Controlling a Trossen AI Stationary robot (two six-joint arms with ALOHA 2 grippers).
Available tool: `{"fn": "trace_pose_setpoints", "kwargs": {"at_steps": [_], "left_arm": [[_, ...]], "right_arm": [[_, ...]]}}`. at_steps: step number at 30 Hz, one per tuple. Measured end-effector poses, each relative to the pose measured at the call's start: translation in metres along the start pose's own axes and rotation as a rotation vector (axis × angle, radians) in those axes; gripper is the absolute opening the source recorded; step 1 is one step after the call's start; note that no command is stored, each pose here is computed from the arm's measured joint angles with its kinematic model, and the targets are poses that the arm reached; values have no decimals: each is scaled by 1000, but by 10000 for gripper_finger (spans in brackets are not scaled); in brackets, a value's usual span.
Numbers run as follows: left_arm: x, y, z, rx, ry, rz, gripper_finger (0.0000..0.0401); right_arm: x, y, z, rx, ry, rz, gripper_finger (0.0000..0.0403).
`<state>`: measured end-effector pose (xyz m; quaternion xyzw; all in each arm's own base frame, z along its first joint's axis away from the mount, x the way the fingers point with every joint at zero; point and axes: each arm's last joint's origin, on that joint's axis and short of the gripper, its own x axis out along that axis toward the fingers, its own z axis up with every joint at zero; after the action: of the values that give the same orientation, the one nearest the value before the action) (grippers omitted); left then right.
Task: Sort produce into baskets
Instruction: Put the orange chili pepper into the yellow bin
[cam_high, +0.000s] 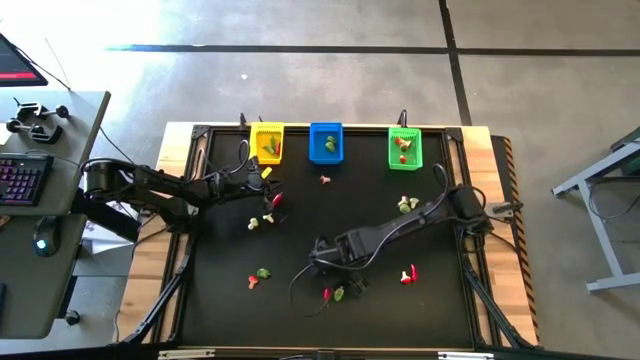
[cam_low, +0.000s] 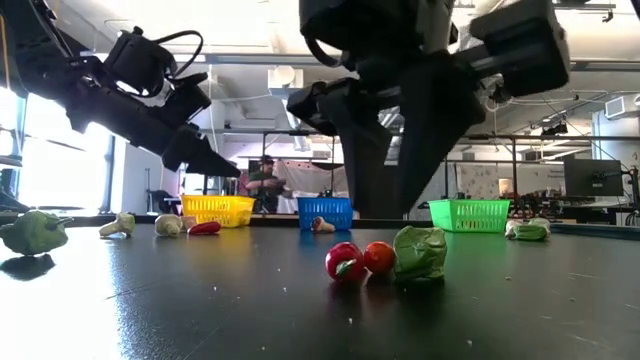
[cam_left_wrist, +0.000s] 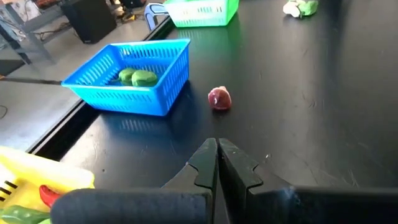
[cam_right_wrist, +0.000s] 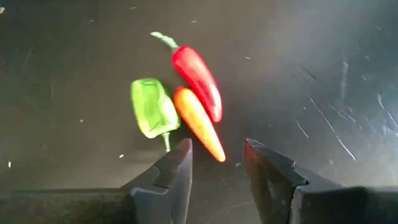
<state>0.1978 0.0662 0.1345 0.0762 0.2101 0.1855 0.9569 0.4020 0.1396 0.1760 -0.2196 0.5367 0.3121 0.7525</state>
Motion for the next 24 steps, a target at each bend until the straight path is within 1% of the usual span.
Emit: {"fn": "trace_pose_setpoints", "kwargs": {"at_steps": [8, 10, 14, 18, 21, 24], "left_arm": [[0, 0, 0, 2, -4, 1, 1], [0, 0, 0, 10, -4, 1, 1], [0, 0, 0, 22, -3, 2, 1], [0, 0, 0, 22, -2, 2, 1], [0, 0, 0, 23, -2, 2, 1], [0, 0, 0, 23, -2, 2, 1]], "right_arm": [[12, 6, 1, -134, 34, 2, 134], [17, 5, 0, -140, 55, -10, 134], [27, 3, -4, -138, 84, 5, 134], [30, 3, -5, -176, 91, 14, 131], [30, 3, -5, -178, 88, 13, 118], [30, 2, -5, -175, 89, 14, 90]]}}
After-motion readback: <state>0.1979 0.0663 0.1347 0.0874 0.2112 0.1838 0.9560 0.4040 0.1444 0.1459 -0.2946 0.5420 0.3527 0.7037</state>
